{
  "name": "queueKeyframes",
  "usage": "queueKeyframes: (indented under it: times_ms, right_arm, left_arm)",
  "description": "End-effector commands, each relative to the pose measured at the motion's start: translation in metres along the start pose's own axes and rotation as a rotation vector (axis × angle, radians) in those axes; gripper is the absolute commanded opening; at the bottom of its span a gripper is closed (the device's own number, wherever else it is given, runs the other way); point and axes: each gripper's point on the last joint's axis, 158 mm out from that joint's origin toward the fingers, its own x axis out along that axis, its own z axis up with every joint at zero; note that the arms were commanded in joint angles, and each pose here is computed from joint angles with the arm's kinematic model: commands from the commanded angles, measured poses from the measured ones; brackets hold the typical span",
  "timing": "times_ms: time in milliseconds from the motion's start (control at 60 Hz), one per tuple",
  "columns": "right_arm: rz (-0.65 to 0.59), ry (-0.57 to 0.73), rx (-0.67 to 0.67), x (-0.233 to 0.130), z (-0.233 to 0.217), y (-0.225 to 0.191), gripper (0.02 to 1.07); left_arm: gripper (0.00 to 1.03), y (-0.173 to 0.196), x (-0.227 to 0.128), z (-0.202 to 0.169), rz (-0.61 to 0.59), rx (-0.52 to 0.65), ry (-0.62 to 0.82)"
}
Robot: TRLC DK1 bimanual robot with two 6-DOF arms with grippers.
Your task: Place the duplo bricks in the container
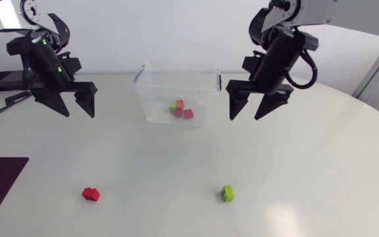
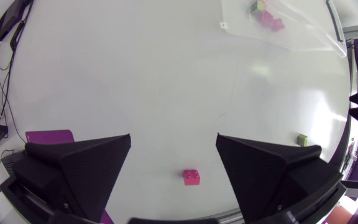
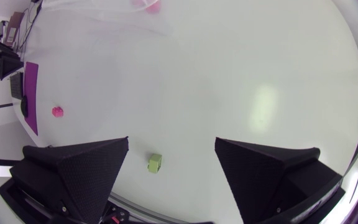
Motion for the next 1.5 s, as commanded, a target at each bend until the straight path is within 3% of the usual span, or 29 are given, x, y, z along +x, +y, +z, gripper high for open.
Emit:
queueKeyframes:
  times_ms: [0, 333, 767, 1183, 1483]
  right_arm:
    - [-0.017, 0.074, -0.019, 0.013, -0.009, 0.003, 1.02]
    - [-0.078, 0.277, -0.042, 0.056, -0.048, 0.007, 1.02]
    - [-0.136, 0.456, -0.028, 0.095, -0.084, 0.007, 1.03]
    - [-0.131, 0.547, -0.026, 0.121, -0.103, 0.011, 1.02]
    - [-0.105, 0.586, -0.059, 0.135, -0.123, 0.039, 1.02]
  left_arm:
    - [0.96, -0.001, 0.016, -0.014, 0.002, 0.022, 0.089]
    - [0.96, 0.002, 0.05, -0.066, 0.012, 0.018, 0.302]
    - [0.93, -0.038, 0.098, -0.137, -0.001, 0.031, 0.53]
    - [0.93, -0.051, 0.122, -0.16, 0.031, 0.027, 0.586]
    - [0.93, -0.05, 0.132, -0.176, 0.031, 0.028, 0.595]
